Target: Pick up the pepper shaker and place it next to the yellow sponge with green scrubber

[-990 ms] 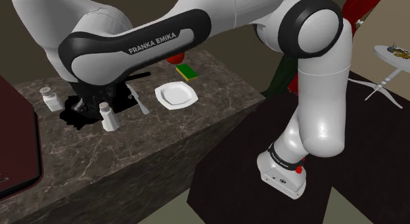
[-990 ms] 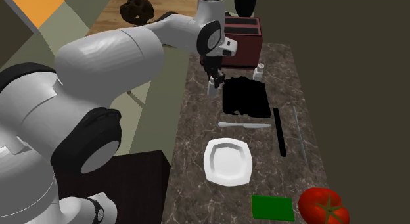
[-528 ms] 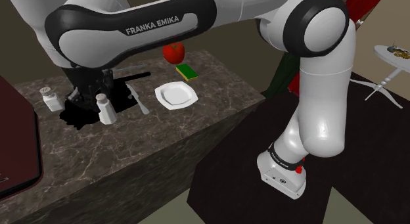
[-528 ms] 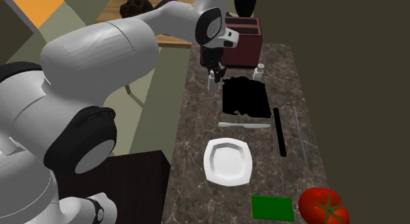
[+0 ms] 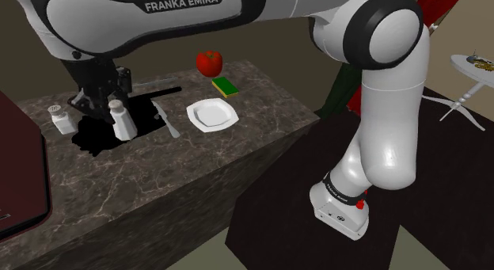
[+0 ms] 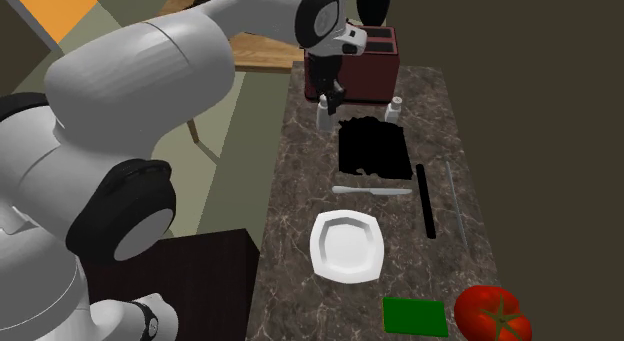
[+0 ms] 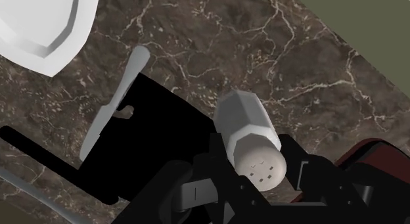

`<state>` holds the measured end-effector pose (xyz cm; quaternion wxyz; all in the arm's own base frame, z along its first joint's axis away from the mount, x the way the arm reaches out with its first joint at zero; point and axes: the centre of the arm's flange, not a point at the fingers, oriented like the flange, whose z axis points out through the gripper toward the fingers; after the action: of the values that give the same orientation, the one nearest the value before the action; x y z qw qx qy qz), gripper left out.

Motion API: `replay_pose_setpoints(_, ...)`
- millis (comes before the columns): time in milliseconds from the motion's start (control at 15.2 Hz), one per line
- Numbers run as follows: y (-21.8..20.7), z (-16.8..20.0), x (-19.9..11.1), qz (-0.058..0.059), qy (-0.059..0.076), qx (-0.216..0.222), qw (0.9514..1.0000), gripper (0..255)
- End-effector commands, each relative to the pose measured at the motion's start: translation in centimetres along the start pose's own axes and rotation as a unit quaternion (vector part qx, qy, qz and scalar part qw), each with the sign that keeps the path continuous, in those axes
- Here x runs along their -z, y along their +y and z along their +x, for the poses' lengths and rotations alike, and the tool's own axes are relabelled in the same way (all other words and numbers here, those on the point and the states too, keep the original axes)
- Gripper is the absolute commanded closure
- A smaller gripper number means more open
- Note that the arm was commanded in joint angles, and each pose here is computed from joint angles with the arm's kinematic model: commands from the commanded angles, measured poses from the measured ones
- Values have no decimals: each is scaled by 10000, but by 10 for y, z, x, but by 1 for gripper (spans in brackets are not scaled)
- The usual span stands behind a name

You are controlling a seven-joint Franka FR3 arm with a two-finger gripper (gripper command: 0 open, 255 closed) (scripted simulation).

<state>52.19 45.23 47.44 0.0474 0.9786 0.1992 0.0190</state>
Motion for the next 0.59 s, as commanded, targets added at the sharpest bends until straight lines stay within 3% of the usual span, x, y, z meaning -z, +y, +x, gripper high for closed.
replay_pose_setpoints(0, 2, -2, 12, -1, -2, 0, 10000, 255)
replay_pose_setpoints(528, 7, -1, 54, -1, -2, 0, 10000, 255)
